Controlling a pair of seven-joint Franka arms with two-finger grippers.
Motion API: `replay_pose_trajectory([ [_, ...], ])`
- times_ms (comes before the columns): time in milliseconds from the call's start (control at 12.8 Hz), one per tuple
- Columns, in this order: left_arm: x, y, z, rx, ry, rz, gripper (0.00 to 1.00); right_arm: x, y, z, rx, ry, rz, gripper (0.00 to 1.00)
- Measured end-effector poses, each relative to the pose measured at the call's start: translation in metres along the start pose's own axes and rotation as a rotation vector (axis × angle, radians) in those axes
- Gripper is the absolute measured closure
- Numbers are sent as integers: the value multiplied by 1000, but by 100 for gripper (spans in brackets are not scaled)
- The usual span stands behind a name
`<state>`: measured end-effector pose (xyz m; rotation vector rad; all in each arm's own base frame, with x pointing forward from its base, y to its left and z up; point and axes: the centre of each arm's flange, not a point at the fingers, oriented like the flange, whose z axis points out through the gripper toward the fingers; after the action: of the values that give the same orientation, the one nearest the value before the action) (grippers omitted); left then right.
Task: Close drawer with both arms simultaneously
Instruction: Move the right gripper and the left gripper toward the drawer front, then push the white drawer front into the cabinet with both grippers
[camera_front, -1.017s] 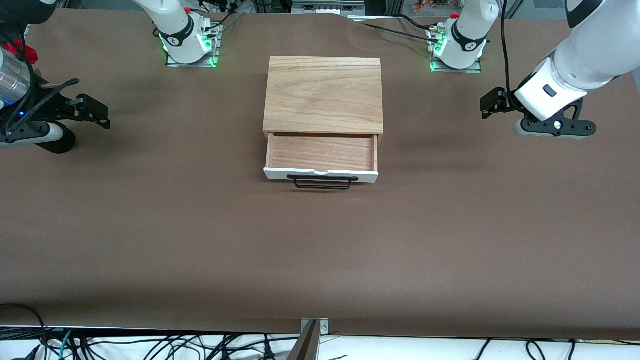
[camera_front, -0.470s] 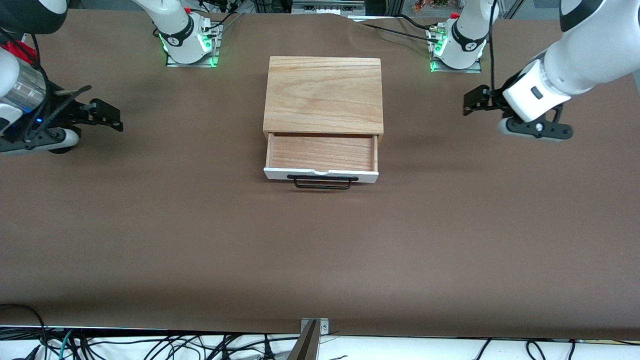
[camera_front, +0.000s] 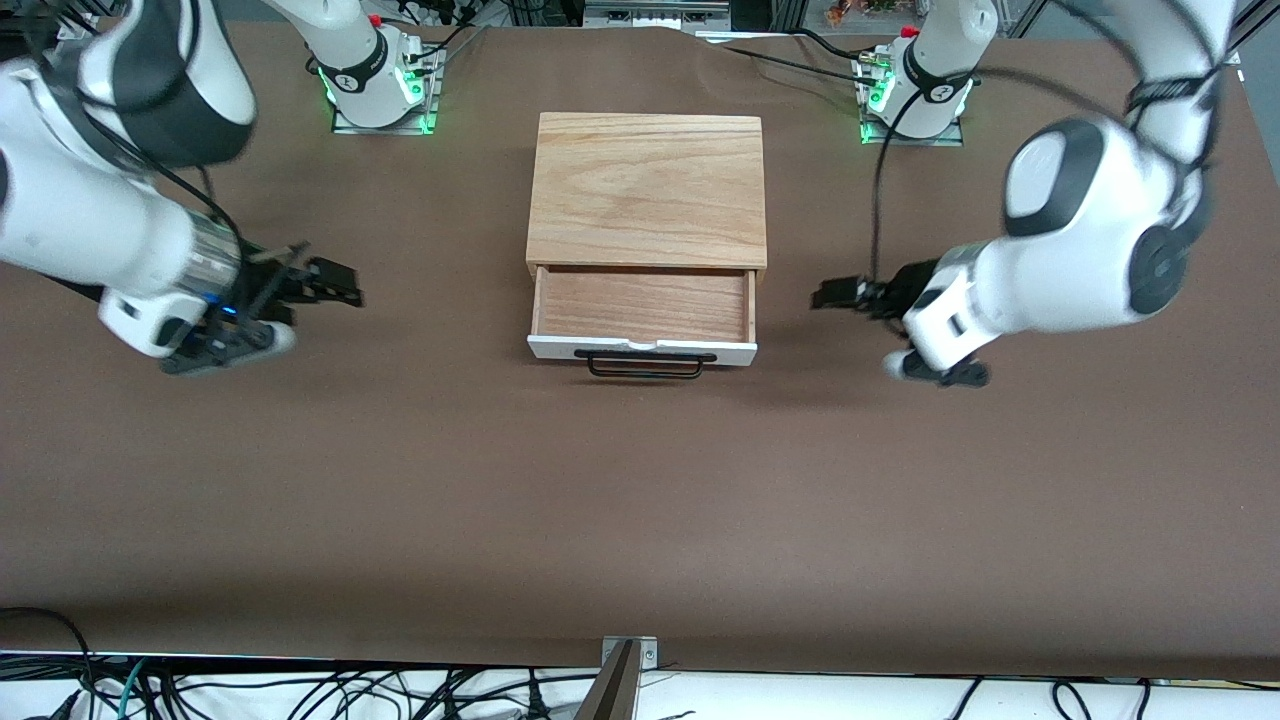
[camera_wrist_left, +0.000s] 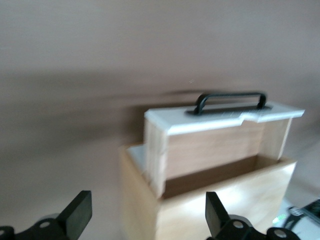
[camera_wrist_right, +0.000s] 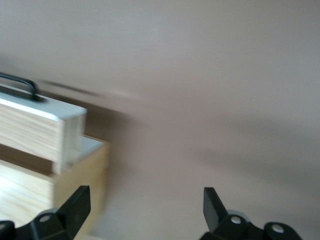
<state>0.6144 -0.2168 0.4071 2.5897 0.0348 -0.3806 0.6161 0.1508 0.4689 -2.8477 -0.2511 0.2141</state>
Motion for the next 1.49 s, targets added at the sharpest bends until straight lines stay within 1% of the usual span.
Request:
replay_pose_trajectory([
  [78, 14, 5, 28, -32, 18, -8, 0, 11, -2, 21, 61, -7, 20, 0],
  [157, 24, 12, 53, -44, 46, -7, 0, 21, -1, 39, 104, -7, 40, 0],
  [313, 35, 32, 93, -48, 104, 16, 0, 38, -6, 67, 157, 19, 65, 0],
  [391, 38, 42, 105, -52, 117, 32, 0, 45, -12, 78, 180, 37, 72, 0],
  [470, 42, 47, 112, -65, 118, 54, 0, 54, -18, 87, 218, 57, 86, 0],
  [704, 55, 37, 123, -168, 110, 153, 0, 81, -35, 120, 367, 111, 159, 0],
  [783, 58, 33, 127, -185, 108, 172, 0, 88, -44, 134, 399, 129, 177, 0],
  [861, 59, 31, 130, -189, 105, 182, 0, 93, -57, 149, 419, 145, 186, 0],
  [939, 59, 31, 134, -189, 98, 186, 0, 95, -73, 163, 427, 155, 185, 0],
  [1096, 57, 31, 143, -187, 79, 187, 0, 92, -104, 183, 421, 169, 163, 0],
  [1252, 53, 32, 154, -182, 57, 188, 0, 87, -127, 195, 414, 159, 137, 0],
  [1487, 50, 36, 163, -178, 44, 194, 0, 79, -125, 214, 398, 132, 115, 0],
])
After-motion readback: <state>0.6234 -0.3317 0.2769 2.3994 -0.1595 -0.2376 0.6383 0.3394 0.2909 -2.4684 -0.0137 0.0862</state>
